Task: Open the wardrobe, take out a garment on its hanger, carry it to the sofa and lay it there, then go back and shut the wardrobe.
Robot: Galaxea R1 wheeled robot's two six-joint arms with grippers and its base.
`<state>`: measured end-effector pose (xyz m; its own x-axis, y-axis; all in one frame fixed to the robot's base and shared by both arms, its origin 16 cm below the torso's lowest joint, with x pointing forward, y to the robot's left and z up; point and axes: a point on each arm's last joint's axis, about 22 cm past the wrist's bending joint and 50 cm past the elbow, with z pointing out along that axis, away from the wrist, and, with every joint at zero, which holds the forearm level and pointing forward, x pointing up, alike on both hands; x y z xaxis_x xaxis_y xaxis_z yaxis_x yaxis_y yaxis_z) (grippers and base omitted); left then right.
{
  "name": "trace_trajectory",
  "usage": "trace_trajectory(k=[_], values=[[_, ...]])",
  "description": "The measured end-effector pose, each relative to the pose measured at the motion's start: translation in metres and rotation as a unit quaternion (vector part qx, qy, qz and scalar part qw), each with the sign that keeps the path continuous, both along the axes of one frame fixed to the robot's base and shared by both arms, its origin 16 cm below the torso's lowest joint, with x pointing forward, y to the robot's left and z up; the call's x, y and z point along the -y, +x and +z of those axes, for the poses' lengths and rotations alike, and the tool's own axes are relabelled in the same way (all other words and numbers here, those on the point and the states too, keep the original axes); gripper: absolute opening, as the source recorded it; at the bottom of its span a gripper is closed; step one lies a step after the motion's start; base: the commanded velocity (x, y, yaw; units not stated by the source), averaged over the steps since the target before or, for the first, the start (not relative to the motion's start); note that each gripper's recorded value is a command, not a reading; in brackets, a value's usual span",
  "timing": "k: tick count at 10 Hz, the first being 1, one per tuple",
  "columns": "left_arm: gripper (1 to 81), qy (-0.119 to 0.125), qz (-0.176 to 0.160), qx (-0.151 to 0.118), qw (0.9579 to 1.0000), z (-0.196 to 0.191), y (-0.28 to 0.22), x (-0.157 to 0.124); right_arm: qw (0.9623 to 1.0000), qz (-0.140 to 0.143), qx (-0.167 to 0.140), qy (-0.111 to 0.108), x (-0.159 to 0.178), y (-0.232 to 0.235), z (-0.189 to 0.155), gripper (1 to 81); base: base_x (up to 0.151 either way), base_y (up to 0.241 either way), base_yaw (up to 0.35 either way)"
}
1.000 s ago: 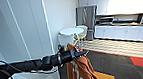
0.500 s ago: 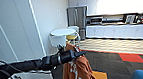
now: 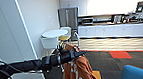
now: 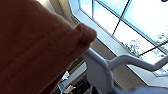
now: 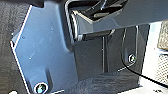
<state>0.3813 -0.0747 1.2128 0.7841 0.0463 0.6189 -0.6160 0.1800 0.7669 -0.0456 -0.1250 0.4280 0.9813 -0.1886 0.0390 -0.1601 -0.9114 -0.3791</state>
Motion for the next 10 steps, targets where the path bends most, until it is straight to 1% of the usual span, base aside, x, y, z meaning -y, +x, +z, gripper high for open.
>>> trace_trajectory(k=[10], values=[[1.0, -0.001, -0.004, 0.003, 1.0, 0.0009, -0.0043, 0.0001, 1.0, 0.0, -0.001, 0.0, -0.0001, -0.0016, 0.0, 81.1, 0.0, 0.0, -0.237]])
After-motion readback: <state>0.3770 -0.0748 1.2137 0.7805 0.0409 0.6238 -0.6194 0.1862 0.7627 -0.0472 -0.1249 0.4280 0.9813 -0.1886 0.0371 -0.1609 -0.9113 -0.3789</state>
